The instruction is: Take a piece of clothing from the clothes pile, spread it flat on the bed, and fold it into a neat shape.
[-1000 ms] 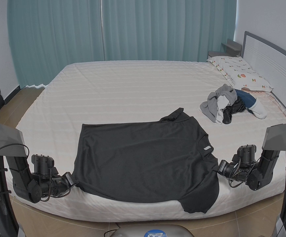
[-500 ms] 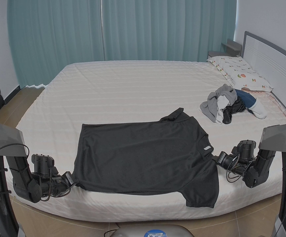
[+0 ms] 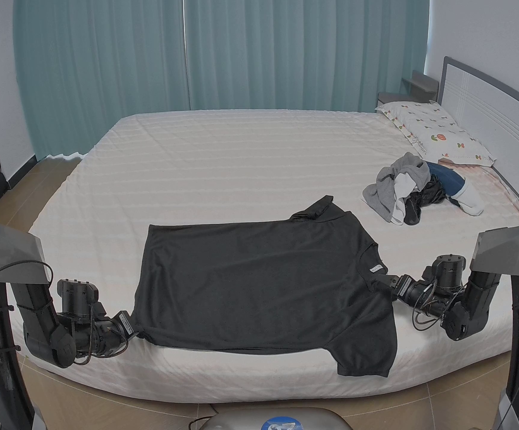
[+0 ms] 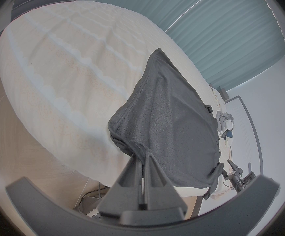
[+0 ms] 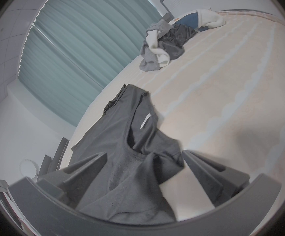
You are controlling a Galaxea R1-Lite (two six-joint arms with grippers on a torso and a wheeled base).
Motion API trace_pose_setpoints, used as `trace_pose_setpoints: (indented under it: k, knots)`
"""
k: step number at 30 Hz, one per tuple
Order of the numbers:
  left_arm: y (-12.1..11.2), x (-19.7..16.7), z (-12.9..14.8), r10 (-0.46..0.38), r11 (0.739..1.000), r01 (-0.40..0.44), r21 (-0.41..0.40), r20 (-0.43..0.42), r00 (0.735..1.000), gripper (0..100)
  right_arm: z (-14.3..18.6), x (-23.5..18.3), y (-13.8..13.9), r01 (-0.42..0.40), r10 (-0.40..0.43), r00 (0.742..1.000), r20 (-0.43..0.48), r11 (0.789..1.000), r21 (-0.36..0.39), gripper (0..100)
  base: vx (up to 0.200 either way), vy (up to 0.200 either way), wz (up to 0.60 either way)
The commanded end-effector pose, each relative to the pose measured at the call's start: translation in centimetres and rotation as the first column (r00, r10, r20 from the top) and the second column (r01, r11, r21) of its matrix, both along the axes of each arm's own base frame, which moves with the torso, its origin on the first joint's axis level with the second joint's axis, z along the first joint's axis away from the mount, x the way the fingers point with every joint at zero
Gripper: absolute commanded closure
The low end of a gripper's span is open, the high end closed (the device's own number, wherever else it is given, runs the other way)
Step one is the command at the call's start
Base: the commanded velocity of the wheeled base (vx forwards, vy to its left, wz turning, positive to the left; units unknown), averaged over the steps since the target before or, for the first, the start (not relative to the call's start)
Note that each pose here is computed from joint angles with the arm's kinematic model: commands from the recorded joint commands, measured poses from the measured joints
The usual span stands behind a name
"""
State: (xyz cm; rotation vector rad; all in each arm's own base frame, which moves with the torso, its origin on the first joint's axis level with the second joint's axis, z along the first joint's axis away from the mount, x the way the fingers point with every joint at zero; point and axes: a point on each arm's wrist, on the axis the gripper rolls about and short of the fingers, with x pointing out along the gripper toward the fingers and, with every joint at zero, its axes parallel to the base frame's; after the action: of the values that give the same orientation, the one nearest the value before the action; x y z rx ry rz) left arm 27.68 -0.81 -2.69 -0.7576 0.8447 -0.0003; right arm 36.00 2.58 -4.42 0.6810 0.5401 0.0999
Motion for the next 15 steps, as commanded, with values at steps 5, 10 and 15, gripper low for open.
trace_pose_setpoints:
  k: [5,10,15]
  knots:
    - [0.0,0.0,0.0,0.000,1.000,0.000,0.000,-0.001,1.000,100,1.9,-3.5,-2.3,-0.005,0.006,0.999,-0.043,1.000,0.020,0,0.000,0.000,0.00]
    - [0.0,0.0,0.0,0.000,1.000,0.000,0.000,-0.001,1.000,100,1.0,-5.8,-1.7,-0.127,0.124,0.987,-0.102,0.992,-0.026,0,0.000,0.000,0.00]
    - [0.0,0.0,0.0,0.000,1.000,0.000,0.000,-0.001,1.000,100,0.4,-6.9,-0.3,-0.190,0.184,0.972,-0.143,0.981,-0.033,0,0.000,0.000,0.00]
